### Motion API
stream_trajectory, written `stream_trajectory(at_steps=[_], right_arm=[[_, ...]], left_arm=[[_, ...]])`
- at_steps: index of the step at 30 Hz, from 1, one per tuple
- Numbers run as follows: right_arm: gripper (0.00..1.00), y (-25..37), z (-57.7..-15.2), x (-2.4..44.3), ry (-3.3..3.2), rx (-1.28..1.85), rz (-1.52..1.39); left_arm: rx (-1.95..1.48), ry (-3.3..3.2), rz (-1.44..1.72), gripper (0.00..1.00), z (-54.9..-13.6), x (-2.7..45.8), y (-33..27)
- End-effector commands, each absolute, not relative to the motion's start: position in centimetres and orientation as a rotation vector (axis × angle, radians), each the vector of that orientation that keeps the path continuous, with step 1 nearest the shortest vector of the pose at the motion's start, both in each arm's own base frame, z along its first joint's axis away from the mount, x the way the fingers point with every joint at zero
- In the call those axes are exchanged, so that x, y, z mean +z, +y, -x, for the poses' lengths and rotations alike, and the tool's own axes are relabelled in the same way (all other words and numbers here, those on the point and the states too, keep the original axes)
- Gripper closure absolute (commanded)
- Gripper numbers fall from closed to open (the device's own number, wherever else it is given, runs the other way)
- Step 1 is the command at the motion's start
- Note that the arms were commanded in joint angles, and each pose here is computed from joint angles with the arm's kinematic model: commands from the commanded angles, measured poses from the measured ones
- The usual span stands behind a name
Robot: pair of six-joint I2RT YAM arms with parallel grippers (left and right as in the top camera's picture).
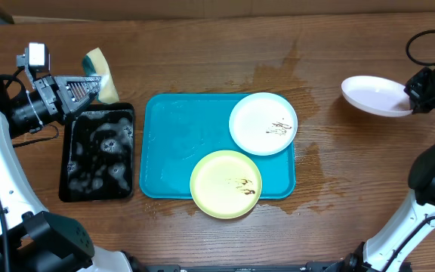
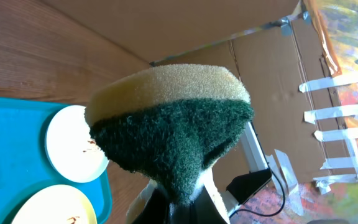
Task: Clean dirty plates on tray and stack at the side
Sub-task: 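Carry the white plate right and set it on the table with the right gripper, then move the right gripper back to the yellow plate's rim on the tray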
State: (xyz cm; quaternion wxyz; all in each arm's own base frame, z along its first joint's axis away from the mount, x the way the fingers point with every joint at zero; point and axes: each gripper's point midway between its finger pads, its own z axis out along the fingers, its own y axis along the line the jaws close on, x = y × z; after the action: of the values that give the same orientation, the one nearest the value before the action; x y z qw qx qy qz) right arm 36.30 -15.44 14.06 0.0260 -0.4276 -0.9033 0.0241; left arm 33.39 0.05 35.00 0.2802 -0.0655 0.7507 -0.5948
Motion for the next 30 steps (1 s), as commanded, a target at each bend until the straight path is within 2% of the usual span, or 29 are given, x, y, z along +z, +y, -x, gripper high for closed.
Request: stream_trajectory(at_steps=[1,9,20,23,25,27,30], right_arm=[[0.96,-15.2,-35.7,15.2,-2.819,0.137,1.269],[0.96,-14.5,-33.0,12.6,-2.703,0.192,1.196],[0.95,-12.1,-31.7,7.4,-2.655,0.18,1.092],[0.82,-11.4,-31.2,6.5,-2.646,0.186,1.061],[0.67,-11.5,-31.3,6.5,-2.653,0.195,1.048],[0.62,-11.6,-31.7,7.2,-2.67,0.19,1.038],[0.61,-10.8,-33.0,9.5,-2.718,0.094,1.003]], left_arm=[[-1.555,2.008,0.112,0.96,-32.8,35.7,-0.5],[-1.538,2.031,0.112,0.96,-32.8,35.3,-0.5],[-1.538,2.032,0.112,0.96,-32.8,35.3,-0.5],[-1.536,2.034,0.112,0.96,-32.8,35.3,-0.5],[-1.536,2.034,0.113,0.96,-32.8,35.3,-0.5],[-1.536,2.034,0.112,0.96,-32.8,35.3,-0.5],[-1.529,2.034,0.106,0.96,-32.9,35.2,-0.4]])
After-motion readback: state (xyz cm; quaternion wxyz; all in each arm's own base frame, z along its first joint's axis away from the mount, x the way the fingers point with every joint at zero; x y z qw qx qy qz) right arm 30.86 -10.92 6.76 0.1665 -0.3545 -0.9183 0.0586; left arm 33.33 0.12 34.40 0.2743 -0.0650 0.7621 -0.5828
